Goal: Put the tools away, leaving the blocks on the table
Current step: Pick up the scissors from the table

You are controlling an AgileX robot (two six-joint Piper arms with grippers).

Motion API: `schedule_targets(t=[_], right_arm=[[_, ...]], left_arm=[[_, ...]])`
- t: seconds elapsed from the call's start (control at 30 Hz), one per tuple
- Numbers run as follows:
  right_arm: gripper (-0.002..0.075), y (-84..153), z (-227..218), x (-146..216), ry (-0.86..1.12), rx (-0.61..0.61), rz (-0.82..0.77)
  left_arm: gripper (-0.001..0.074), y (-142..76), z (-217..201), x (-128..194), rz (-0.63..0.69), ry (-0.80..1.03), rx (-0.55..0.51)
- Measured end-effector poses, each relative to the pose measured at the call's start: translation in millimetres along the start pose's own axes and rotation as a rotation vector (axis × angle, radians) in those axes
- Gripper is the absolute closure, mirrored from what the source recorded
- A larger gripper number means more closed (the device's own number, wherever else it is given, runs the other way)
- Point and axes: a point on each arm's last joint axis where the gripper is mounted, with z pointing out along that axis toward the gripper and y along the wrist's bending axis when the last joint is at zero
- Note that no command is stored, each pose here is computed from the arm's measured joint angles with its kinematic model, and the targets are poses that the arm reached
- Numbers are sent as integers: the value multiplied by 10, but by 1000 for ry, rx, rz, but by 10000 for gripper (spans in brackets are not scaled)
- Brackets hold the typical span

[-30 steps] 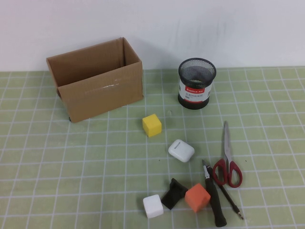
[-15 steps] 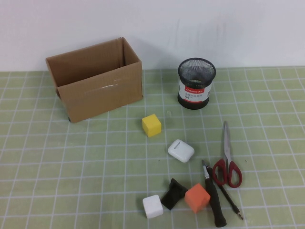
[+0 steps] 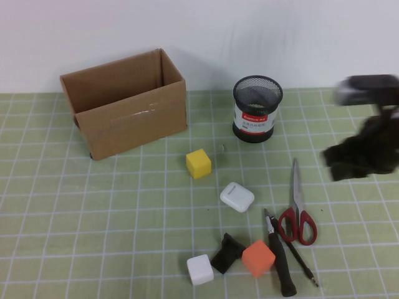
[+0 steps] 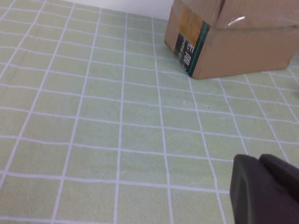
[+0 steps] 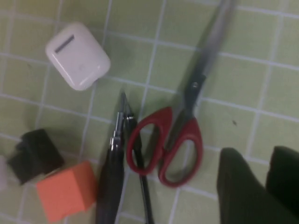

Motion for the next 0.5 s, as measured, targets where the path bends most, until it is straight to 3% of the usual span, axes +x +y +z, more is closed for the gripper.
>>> schedule_targets(t=[0.17,0.5], right_arm=[[555,136,352,-211,60,17,-1],[555,75,876,-503,103,60,56]], left_arm=[[739,0,0,0,0,0,0],[739,0,0,0,0,0,0]])
